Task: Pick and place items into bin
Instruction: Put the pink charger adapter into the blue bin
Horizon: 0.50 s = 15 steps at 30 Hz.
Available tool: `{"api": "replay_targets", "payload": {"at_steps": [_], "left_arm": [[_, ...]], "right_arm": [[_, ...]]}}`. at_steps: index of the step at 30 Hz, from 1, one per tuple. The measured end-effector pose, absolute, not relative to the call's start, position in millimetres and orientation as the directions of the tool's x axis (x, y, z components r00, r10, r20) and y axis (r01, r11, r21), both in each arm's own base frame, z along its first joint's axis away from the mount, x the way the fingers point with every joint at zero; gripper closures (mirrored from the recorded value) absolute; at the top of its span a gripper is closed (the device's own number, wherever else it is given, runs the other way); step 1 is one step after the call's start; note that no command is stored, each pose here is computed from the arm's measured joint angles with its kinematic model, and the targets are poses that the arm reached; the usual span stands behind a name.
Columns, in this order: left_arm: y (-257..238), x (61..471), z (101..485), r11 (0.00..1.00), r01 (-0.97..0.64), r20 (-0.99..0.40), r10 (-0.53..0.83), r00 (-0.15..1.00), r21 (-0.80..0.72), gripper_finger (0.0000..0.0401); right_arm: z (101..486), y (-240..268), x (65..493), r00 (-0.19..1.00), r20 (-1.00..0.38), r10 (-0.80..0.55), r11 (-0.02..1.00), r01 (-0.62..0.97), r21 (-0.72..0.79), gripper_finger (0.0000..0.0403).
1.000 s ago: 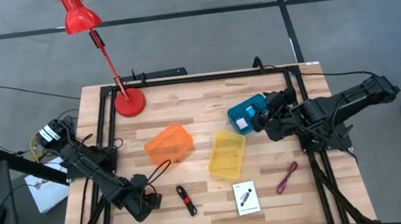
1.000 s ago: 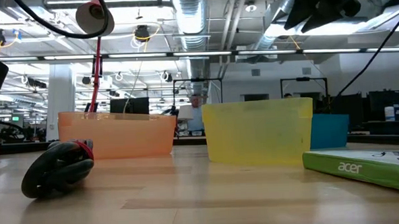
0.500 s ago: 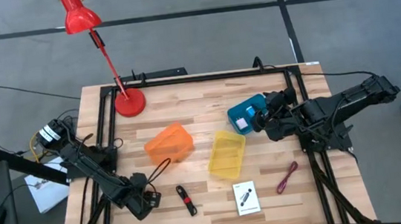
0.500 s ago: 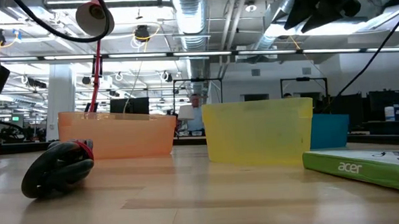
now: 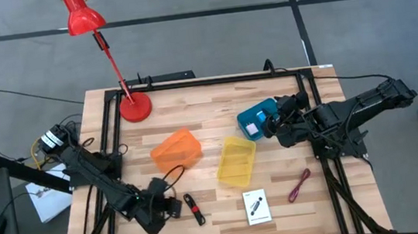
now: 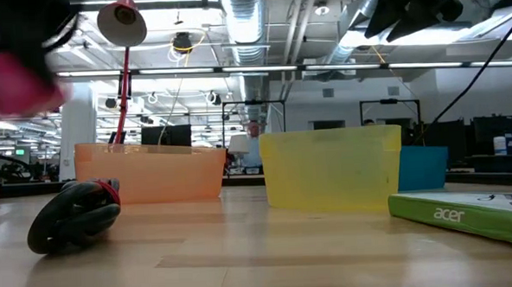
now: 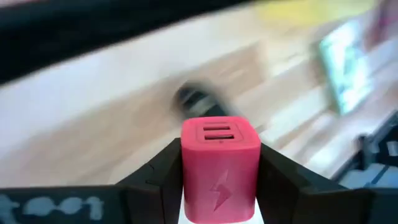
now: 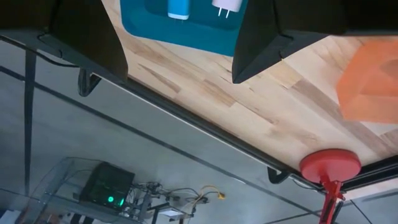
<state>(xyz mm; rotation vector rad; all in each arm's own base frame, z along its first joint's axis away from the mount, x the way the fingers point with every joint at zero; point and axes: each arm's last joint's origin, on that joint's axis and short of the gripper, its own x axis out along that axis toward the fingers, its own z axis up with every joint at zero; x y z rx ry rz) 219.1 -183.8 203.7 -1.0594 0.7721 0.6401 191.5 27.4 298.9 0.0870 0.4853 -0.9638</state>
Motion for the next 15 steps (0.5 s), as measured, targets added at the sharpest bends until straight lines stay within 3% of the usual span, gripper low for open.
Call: {"api": "replay_targets", "payload": {"at_steps": [10, 15], "left_arm": [[-85.0, 288.7, 260.7, 0.633, -0.737, -0.787, 0.318, 0.528, -0.239, 0.0266], [-12.0, 319.7, 275.2, 0.751, -0.634, -0.705, 0.349, 0.618, -0.184, 0.0266]], "right_arm": [[298.9, 27.4, 191.5, 0.472, -0.433, -0.768, 0.571, 0.811, -0.128, 0.0117], [296.5, 31.9, 181.9, 0.467, -0.471, -0.748, 0.591, 0.792, -0.153, 0.0117]]}}
